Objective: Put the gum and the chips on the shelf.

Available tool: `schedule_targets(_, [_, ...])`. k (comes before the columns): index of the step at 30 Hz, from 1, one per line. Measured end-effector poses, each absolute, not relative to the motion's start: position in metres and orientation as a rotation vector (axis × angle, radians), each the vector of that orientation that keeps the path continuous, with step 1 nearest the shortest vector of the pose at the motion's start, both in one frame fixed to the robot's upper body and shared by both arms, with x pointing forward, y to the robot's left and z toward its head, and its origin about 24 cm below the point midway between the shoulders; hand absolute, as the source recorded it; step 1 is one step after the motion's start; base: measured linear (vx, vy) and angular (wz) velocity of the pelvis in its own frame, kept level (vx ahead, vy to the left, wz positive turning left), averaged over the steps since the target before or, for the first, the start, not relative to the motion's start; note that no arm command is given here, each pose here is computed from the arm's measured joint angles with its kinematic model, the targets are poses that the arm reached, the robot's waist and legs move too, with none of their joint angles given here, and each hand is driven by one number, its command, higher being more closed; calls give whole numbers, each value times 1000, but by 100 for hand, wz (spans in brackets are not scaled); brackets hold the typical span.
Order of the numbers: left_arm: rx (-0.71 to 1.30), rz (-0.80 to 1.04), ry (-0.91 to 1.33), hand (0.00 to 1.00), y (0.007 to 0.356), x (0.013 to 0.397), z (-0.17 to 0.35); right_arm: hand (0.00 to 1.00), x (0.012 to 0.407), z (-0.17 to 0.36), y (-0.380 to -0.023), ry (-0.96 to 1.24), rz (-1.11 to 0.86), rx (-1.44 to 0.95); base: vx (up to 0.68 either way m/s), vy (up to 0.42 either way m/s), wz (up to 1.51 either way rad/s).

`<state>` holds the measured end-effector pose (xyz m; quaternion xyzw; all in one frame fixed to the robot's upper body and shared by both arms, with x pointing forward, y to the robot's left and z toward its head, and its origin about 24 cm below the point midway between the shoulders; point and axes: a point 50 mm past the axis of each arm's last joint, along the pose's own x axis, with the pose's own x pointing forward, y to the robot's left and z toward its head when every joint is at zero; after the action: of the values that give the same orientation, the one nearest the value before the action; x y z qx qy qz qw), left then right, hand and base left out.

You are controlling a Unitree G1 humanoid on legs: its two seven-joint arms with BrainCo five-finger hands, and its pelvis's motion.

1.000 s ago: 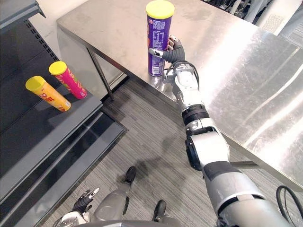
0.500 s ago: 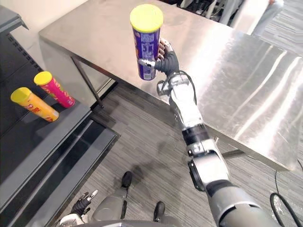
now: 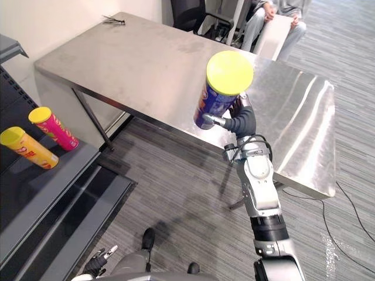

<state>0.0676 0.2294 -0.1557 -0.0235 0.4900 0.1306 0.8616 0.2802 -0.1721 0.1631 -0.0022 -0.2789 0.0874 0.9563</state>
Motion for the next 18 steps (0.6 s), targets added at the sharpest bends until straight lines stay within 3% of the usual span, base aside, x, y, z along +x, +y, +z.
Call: schedule_targets(18, [-39,275,1067,0,230,52,-158,100,234,120,-216,-451,-23,67,21,-4,-9])
